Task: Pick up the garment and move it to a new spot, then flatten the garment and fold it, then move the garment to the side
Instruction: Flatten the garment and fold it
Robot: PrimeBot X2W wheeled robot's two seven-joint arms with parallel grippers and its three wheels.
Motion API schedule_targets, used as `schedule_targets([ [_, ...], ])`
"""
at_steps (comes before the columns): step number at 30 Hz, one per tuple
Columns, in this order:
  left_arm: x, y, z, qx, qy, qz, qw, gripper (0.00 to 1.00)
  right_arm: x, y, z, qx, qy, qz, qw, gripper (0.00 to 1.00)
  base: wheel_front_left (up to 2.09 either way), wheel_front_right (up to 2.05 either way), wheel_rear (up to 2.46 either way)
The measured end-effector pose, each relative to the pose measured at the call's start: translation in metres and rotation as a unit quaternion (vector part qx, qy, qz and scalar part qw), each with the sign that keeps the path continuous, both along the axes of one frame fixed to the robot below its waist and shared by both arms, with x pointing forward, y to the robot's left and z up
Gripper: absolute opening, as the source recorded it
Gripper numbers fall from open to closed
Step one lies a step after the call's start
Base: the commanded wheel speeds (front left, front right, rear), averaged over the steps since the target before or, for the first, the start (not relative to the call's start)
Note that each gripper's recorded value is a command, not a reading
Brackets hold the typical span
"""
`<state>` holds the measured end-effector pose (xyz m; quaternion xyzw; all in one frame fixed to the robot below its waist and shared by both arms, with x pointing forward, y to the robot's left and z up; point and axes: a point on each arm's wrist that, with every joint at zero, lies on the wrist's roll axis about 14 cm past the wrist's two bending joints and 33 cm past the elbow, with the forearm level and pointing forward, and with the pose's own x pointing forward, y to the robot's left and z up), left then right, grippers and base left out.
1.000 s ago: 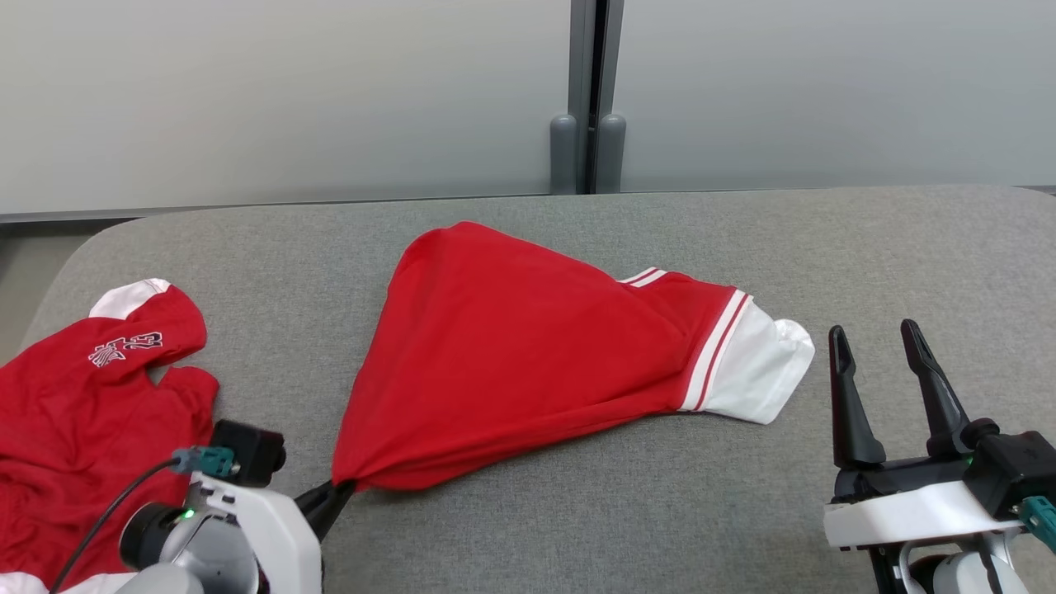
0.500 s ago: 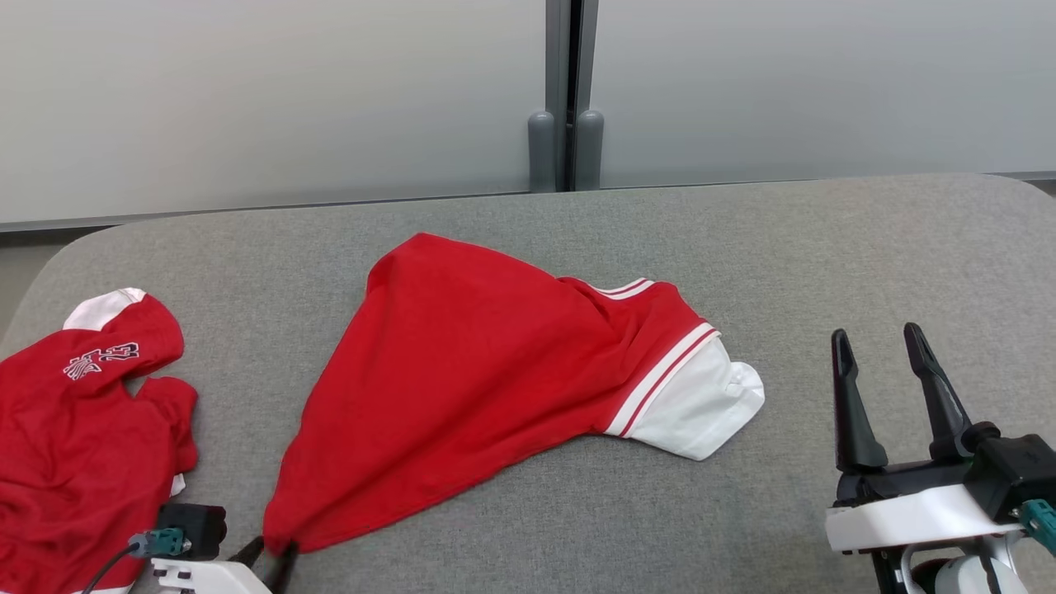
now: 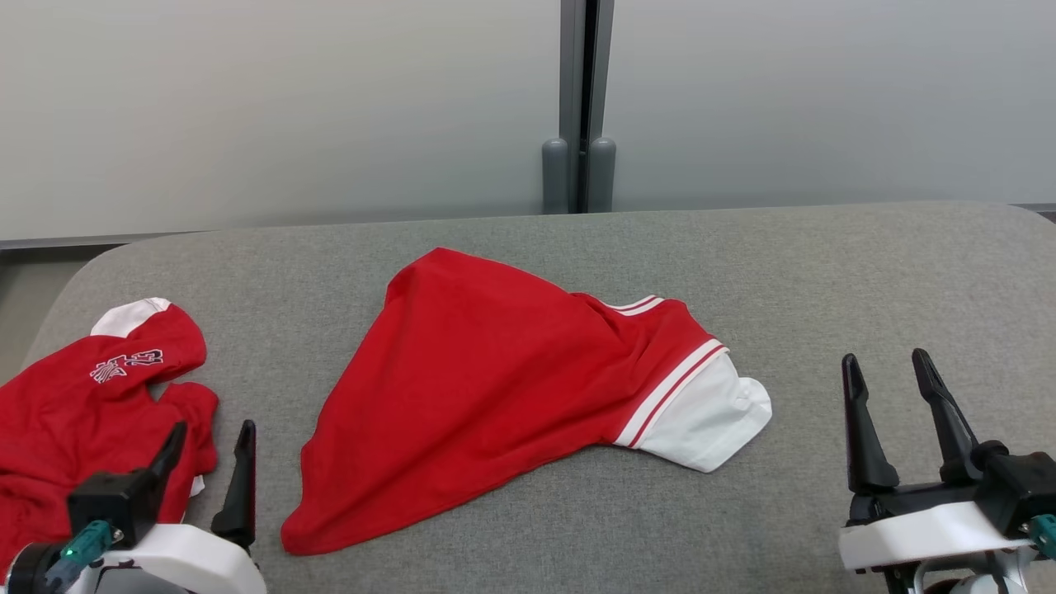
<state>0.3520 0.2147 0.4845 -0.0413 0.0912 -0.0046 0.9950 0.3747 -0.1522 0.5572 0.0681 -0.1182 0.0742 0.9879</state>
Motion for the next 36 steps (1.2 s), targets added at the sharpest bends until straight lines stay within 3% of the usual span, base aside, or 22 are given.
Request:
schedule_targets([
  [7, 0.008, -0.027, 0.037, -0.018, -0.094, -0.015, 0.995, 1.0, 0.008, 0.001, -0.029, -0.02, 0.044, 0.011, 0.999, 1.0, 0.0, 0.0, 0.0],
  [13, 0.016, -0.048, 0.037, -0.038, -0.104, -0.041, 0.993, 1.0, 0.041, -0.002, -0.069, -0.056, 0.137, 0.033, 0.988, 1.0, 0.0, 0.0, 0.0],
  [18, 0.021, -0.048, 0.03, -0.044, -0.099, -0.041, 0.993, 1.0, 0.066, 0.005, -0.108, -0.074, 0.248, 0.063, 0.964, 1.0, 0.0, 0.0, 0.0],
  [23, 0.022, -0.041, 0.023, -0.045, -0.093, -0.031, 0.994, 1.0, 0.07, 0.017, -0.147, -0.082, 0.36, 0.093, 0.925, 1.0, 0.0, 0.0, 0.0],
  [28, 0.021, -0.032, 0.018, -0.043, -0.089, -0.021, 0.995, 1.0, 0.074, 0.018, -0.166, -0.082, 0.419, 0.101, 0.899, 1.0, 0.0, 0.0, 0.0],
  [33, 0.025, -0.027, 0.017, -0.044, -0.088, -0.013, 0.995, 1.0, 0.079, 0.02, -0.18, -0.076, 0.452, 0.103, 0.883, 1.0, 0.0, 0.0, 0.0],
  [34, 0.026, -0.026, 0.016, -0.044, -0.088, -0.011, 0.995, 1.0, 0.079, 0.022, -0.181, -0.075, 0.456, 0.105, 0.881, 0.83, 0.0, 0.0, 0.0],
  [35, 0.026, -0.025, 0.015, -0.042, -0.088, -0.01, 0.995, 1.0, 0.08, 0.024, -0.182, -0.073, 0.458, 0.107, 0.879, 0.36, 0.0, 0.0, 0.0],
  [36, 0.026, -0.025, 0.015, -0.042, -0.087, -0.01, 0.995, 1.0, 0.081, 0.026, -0.182, -0.07, 0.457, 0.109, 0.88, 0.12, 0.0, 0.0, 0.0],
])
